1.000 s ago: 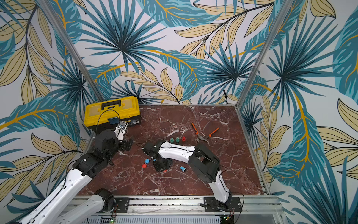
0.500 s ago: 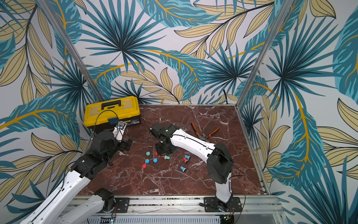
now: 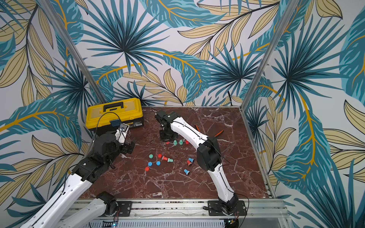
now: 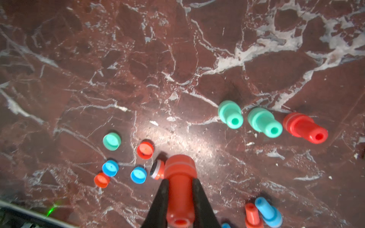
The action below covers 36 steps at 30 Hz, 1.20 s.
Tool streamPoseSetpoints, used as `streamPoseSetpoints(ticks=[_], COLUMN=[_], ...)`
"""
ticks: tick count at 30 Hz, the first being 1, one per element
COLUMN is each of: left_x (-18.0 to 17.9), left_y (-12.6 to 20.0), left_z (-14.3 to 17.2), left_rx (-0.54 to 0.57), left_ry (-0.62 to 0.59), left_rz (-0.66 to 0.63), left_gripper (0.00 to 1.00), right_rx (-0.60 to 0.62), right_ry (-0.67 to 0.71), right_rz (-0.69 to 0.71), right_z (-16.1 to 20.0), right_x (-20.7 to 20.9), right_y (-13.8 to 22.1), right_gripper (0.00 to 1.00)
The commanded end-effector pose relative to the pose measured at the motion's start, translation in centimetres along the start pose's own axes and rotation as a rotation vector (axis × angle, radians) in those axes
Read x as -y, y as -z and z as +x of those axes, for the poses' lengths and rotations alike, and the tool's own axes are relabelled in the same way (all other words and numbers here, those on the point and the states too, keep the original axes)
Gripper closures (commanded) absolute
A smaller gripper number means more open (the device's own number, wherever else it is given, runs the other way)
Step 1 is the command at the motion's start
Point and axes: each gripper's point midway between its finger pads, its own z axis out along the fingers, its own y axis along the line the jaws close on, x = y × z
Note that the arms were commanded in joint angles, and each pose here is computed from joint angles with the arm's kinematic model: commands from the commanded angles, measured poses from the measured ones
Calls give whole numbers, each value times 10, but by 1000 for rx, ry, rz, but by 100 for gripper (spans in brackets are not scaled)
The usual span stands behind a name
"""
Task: Close the stamp cap
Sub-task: Place the stamp at the center of the board.
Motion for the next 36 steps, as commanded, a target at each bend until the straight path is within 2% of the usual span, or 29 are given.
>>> streamPoseSetpoints(ticks=[1, 8, 14, 18, 32, 36], left_x=[-2, -1, 0, -1, -2, -2], left_y=[0, -2, -2, -2, -2, -2], left_z=[-3, -2, -2, -2, -2, -2], left_rx=[11, 4, 2, 3, 2, 3], left_ry=[6, 1, 0, 1, 0, 0], left_rz=[-2, 0, 0, -2, -8, -6], left_gripper=[0, 0, 0, 0, 0, 0], right_rx=[-41, -73, -72, -76, -60, -65], right_ry=[22, 22, 30, 27, 30, 29], right_rz=[50, 67, 104, 114, 109, 107], right_z=[0, -7, -10, -11, -17, -16], right_x=[10, 11, 17, 21, 20, 21], right_y=[-12, -52, -71, -78, -88, -87], right_gripper=[100, 99, 95, 91, 86, 79])
